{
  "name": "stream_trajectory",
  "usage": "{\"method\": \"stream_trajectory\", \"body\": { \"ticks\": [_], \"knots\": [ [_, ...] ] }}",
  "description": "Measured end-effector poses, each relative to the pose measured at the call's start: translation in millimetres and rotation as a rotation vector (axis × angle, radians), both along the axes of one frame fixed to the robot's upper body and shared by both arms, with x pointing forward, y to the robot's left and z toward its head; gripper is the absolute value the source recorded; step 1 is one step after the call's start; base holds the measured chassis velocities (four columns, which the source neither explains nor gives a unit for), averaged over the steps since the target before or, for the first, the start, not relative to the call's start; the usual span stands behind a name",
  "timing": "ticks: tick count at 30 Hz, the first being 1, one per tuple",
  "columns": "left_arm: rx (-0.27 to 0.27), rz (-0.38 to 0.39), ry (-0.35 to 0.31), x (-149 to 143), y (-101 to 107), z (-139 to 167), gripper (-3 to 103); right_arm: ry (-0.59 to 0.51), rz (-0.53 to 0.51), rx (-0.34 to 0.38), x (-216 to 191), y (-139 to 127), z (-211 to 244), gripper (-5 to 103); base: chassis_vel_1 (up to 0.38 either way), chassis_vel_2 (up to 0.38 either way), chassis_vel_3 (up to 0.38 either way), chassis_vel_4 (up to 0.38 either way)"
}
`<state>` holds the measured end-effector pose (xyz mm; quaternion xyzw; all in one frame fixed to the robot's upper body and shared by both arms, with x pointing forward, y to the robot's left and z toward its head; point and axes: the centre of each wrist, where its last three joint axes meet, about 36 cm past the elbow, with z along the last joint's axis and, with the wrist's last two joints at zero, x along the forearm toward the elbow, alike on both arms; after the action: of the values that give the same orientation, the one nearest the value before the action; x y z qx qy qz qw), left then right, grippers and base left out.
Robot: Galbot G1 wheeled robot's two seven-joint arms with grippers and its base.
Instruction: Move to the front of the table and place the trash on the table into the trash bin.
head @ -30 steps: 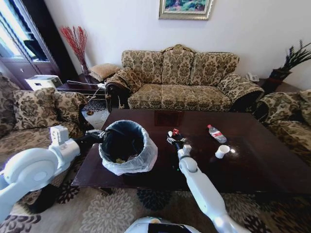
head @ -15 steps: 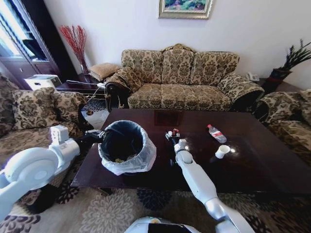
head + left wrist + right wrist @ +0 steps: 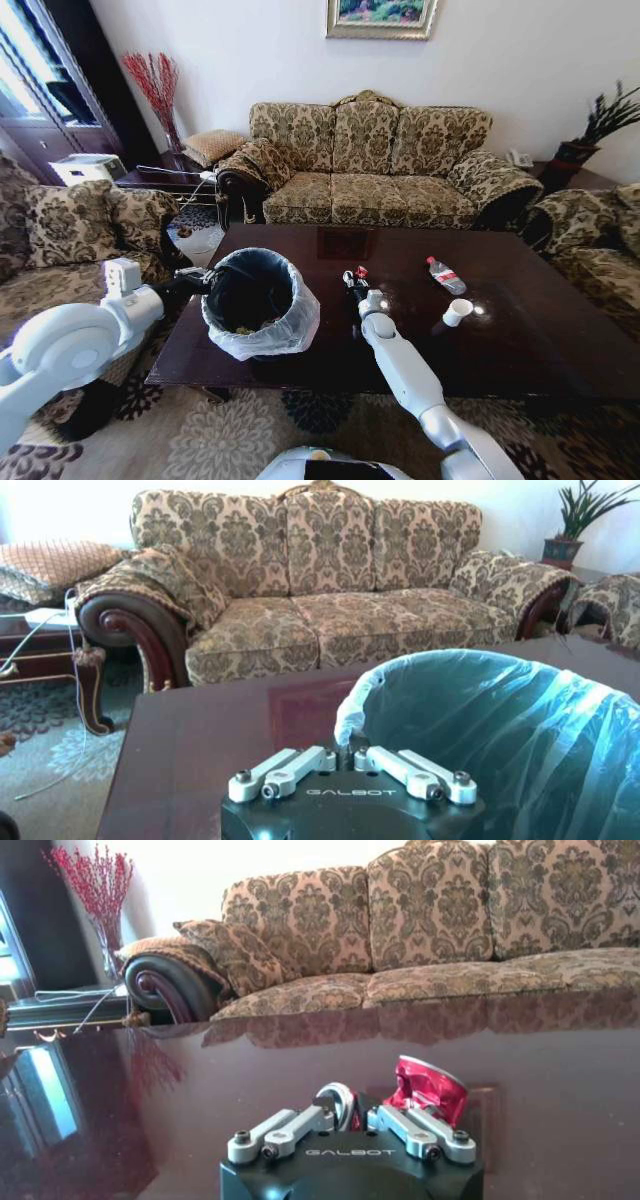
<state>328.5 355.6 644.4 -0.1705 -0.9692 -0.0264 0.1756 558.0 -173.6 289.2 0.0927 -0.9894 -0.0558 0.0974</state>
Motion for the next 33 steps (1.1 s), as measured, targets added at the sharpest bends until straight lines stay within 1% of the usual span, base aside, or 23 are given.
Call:
{"method": "stream_trajectory", "body": {
  "ticks": [9, 11, 12, 14, 15, 16, 17, 18, 19, 20, 22, 23, 24, 25, 26, 27, 28, 30, 31, 33],
  "knots": [
    [-0.002, -0.002, -0.002, -1.2, -0.9, 0.2, 4, -0.013, 0.010, 0.018, -17.7, -4.0, 5.5, 4, 0.000, 0.000, 0.000, 0.000],
    [-0.002, -0.003, -0.007, -2.1, -1.4, 1.3, 4, -0.078, 0.033, 0.045, -30.6, -5.7, 17.4, 3, 0.000, 0.000, 0.000, 0.000],
    [-0.002, -0.003, -0.007, -2.1, -1.4, 1.3, 4, -0.078, 0.033, 0.045, -30.6, -5.7, 17.4, 3, 0.000, 0.000, 0.000, 0.000],
    [-0.002, -0.004, -0.009, -2.5, -1.7, 1.9, 4, -0.171, 0.073, 0.077, -46.6, -8.0, 35.3, 3, 0.000, 0.000, 0.000, 0.000],
    [-0.001, -0.006, -0.010, -3.2, -2.4, 2.5, 4, -0.257, 0.124, 0.110, -65.0, -8.5, 57.7, 3, 0.000, 0.000, 0.000, 0.000],
    [-0.001, -0.006, -0.010, -3.2, -2.4, 2.5, 4, -0.257, 0.124, 0.110, -65.0, -8.5, 57.7, 3, 0.000, 0.000, 0.000, 0.000],
    [0.000, -0.008, -0.011, -3.6, -3.1, 2.8, 4, -0.319, 0.163, 0.138, -76.9, -7.6, 78.5, 3, 0.000, 0.000, 0.000, 0.000],
    [0.001, -0.013, -0.011, -4.3, -4.4, 3.4, 4, -0.408, 0.232, 0.182, -95.1, -5.8, 111.1, 3, 0.000, 0.000, 0.000, 0.000],
    [0.003, -0.016, -0.011, -4.8, -5.4, 3.8, 4, -0.454, 0.277, 0.208, -105.7, -4.6, 129.0, 3, 0.000, 0.000, 0.000, 0.000],
    [0.003, -0.016, -0.011, -4.8, -5.4, 3.8, 4, -0.454, 0.277, 0.208, -105.7, -4.6, 129.0, 3, 0.000, 0.000, 0.000, 0.000],
    [0.008, -0.026, -0.007, -7.2, -9.1, 4.6, 4, -0.600, 0.448, 0.295, -140.3, 0.0, 185.7, 3, 0.000, 0.000, 0.000, 0.000],
    [0.010, -0.031, -0.005, -8.4, -10.6, 5.0, 4, -0.642, 0.510, 0.330, -152.3, 2.2, 203.6, 3, 0.000, 0.000, 0.000, 0.000],
    [0.010, -0.031, -0.005, -8.4, -10.6, 5.0, 4, -0.642, 0.510, 0.330, -152.3, 2.2, 203.6, 3, 0.000, 0.000, 0.000, 0.000],
    [0.012, -0.037, -0.003, -10.3, -12.8, 5.4, 4, -0.687, 0.589, 0.375, -169.2, 6.4, 227.0, 3, 0.000, 0.000, 0.000, 0.000],
    [0.013, -0.041, -0.002, -11.8, -14.4, 5.7, 4, -0.709, 0.638, 0.406, -181.7, 10.3, 240.7, 3, 0.000, 0.000, 0.000, 0.000],
    [0.014, -0.044, 0.000, -13.1, -15.5, 5.8, 4, -0.720, 0.675, 0.430, -191.4, 13.6, 249.5, 3, 0.000, 0.000, 0.000, 0.000],
    [0.014, -0.044, 0.000, -13.1, -15.5, 5.8, 4, -0.720, 0.675, 0.430, -191.4, 13.6, 249.5, 3, 0.000, 0.000, 0.000, 0.000],
    [0.014, -0.051, 0.007, -16.6, -18.2, 5.3, 4, -0.732, 0.766, 0.481, -218.1, 22.5, 267.0, 3, 0.000, 0.000, 0.000, 0.000],
    [0.016, -0.052, 0.009, -17.9, -19.0, 4.9, 4, -0.731, 0.793, 0.489, -227.0, 24.9, 269.7, 3, 0.000, 0.000, 0.000, 0.000],
    [0.020, -0.052, 0.011, -18.7, -19.4, 4.4, 4, -0.730, 0.807, 0.480, -233.9, 26.3, 270.0, 3, 0.000, 0.000, 0.000, 0.000]
  ]
}}
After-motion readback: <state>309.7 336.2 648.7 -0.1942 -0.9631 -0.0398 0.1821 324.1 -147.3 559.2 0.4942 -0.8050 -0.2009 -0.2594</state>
